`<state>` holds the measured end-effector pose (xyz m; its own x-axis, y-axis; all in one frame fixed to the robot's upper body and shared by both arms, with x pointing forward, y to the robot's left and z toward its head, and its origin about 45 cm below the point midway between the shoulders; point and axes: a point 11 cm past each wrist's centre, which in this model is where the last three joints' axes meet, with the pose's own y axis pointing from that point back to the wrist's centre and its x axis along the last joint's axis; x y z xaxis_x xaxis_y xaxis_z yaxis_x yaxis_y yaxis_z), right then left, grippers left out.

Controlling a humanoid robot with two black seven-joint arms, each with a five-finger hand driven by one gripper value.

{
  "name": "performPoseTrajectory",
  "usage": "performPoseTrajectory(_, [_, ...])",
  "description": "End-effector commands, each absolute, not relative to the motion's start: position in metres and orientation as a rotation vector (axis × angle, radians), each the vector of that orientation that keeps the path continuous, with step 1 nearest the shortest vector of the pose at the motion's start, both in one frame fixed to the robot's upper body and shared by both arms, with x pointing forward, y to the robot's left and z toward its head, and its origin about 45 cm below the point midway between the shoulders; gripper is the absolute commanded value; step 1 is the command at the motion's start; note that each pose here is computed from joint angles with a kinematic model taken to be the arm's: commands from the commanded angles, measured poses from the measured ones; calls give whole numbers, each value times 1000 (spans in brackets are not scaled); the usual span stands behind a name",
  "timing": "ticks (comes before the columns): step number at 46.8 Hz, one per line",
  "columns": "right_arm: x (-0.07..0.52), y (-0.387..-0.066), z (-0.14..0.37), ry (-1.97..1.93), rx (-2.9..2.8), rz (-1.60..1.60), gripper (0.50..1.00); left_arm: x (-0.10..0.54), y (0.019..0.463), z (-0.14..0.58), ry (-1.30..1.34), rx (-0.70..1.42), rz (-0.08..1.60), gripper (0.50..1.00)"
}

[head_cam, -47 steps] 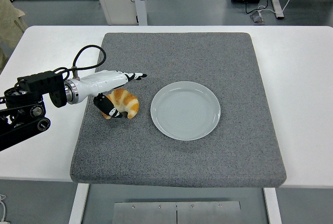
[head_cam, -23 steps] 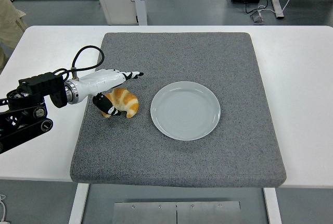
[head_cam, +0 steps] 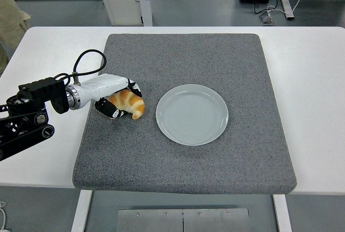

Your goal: Place the bread on the plate

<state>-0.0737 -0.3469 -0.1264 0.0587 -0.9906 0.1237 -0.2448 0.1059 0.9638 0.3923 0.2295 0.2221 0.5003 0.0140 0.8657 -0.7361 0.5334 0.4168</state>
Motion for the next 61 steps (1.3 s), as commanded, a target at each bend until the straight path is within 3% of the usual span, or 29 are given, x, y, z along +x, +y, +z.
performPoseTrajectory(1, [-74, -347, -126, -1381, 1329, -943, 1000, 392, 229, 223, -949, 899, 535, 500])
performPoseTrajectory(9, [-74, -347, -126, -1381, 1329, -943, 1000, 398, 227, 239, -988, 856, 532, 500])
performPoseTrajectory(42, [-74, -347, -126, -1381, 1329, -943, 1000, 441, 189, 446, -1276, 769, 538, 500])
performPoseTrajectory(61, [-74, -347, -126, -1381, 1329, -943, 1000, 430, 126, 469, -1347, 679, 436, 500])
